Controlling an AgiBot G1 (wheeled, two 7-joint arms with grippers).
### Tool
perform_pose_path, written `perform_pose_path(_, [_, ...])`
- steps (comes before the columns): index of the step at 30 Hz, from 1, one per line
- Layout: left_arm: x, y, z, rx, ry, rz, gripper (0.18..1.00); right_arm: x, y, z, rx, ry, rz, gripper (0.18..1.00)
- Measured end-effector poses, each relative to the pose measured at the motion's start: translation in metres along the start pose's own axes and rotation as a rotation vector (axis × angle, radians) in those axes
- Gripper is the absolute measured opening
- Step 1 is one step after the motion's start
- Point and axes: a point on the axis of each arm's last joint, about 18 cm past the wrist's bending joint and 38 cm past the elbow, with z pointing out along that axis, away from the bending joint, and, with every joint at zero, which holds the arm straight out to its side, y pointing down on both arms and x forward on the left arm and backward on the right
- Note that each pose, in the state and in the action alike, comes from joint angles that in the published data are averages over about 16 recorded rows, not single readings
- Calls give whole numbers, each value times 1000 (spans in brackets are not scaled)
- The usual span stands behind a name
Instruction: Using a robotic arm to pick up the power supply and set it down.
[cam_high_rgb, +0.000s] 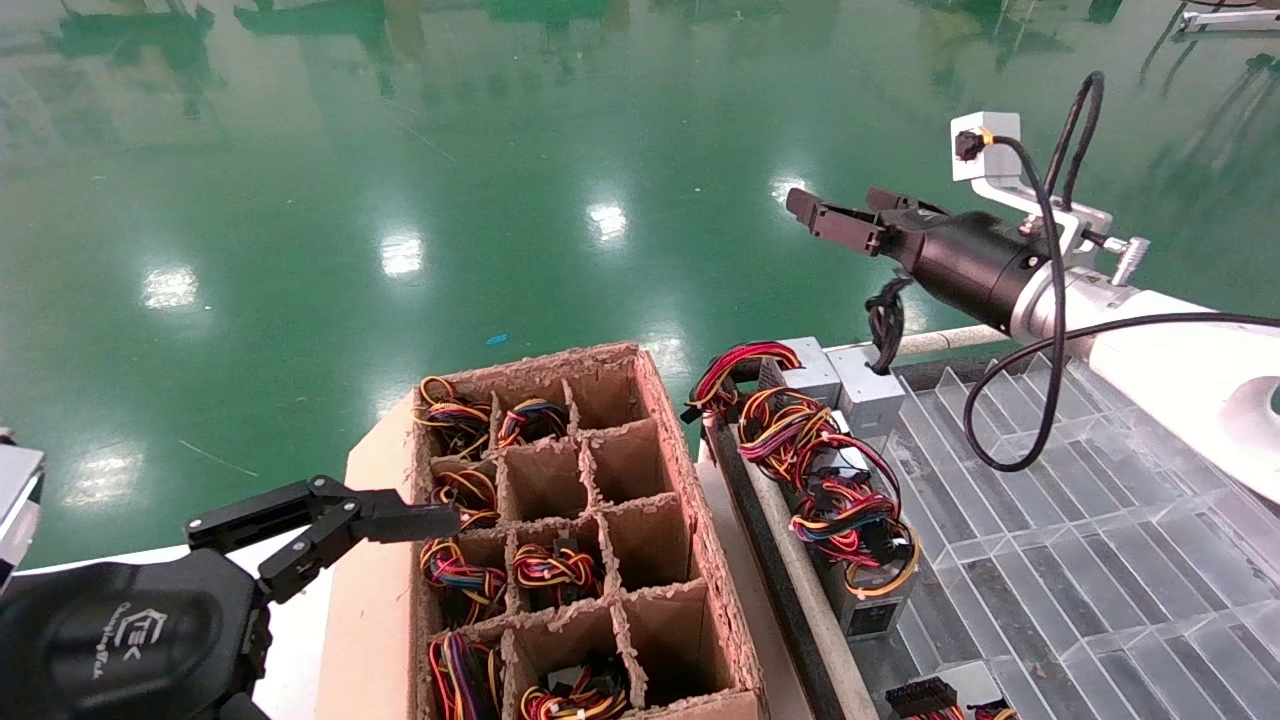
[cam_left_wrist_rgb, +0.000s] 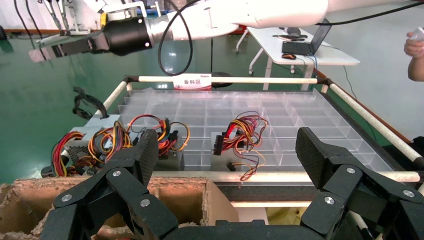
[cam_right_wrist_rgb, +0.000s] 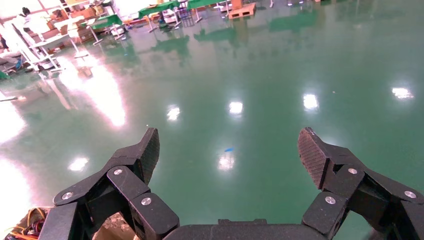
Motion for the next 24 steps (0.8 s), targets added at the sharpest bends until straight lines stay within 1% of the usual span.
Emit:
perform_pose_path(10, [0, 0, 0, 0, 0, 0, 1000, -15, 1, -22, 42, -132, -10, 1000])
perform_pose_path(24, [0, 0, 0, 0, 0, 0, 1000, -45, 2, -71, 78, -341, -55, 1000])
